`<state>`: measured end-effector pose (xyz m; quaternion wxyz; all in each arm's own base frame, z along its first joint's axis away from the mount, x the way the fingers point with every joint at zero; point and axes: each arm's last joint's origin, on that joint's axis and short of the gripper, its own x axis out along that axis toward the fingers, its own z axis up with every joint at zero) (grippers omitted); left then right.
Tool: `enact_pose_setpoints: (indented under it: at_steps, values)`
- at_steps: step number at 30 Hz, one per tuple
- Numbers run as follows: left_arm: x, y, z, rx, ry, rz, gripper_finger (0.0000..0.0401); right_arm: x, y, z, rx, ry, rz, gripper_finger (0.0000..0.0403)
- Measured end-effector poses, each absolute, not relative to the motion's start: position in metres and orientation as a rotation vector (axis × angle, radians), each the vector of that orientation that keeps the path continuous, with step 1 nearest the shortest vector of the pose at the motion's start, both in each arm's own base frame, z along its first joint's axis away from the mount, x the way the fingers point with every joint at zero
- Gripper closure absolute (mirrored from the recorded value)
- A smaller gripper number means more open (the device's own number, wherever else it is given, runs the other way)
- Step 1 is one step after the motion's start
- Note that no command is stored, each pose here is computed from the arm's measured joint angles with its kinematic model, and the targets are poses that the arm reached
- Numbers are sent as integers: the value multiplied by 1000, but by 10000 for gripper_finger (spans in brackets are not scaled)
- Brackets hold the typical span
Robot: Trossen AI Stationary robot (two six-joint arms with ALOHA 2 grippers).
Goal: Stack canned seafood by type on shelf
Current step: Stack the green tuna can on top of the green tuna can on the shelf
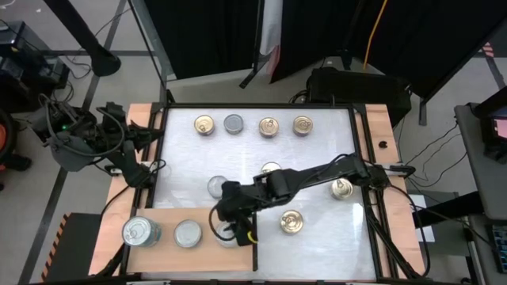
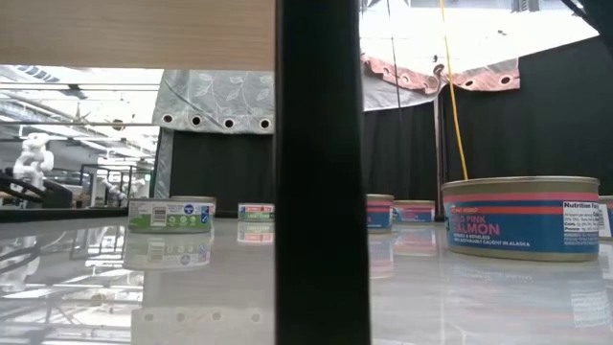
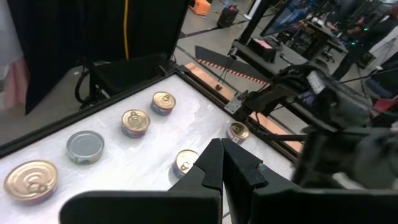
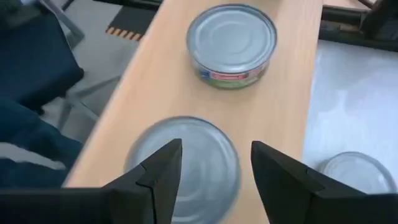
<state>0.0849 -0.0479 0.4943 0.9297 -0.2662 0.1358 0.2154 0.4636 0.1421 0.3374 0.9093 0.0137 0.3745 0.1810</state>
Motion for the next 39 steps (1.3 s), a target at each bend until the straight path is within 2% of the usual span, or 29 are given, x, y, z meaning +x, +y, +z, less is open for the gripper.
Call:
enact_pose_setpoints:
  at_steps: [4, 11, 15, 22, 28, 39]
  values:
    - [83, -46, 493, -559, 284, 456, 396, 459, 146, 342, 143, 796, 346, 183]
    - [85, -48, 492, -573, 282, 460, 396, 456, 142, 334, 237, 889, 208, 77]
    - [90, -54, 491, -572, 309, 446, 396, 453, 142, 331, 270, 946, 220, 55]
    - [114, -80, 490, -610, 390, 335, 396, 454, 145, 329, 276, 944, 231, 59]
    - [154, -134, 473, -560, 619, 112, 396, 455, 144, 326, 278, 954, 225, 87]
    - [203, -223, 408, -507, 807, 186, 396, 453, 137, 317, 219, 1035, 220, 171]
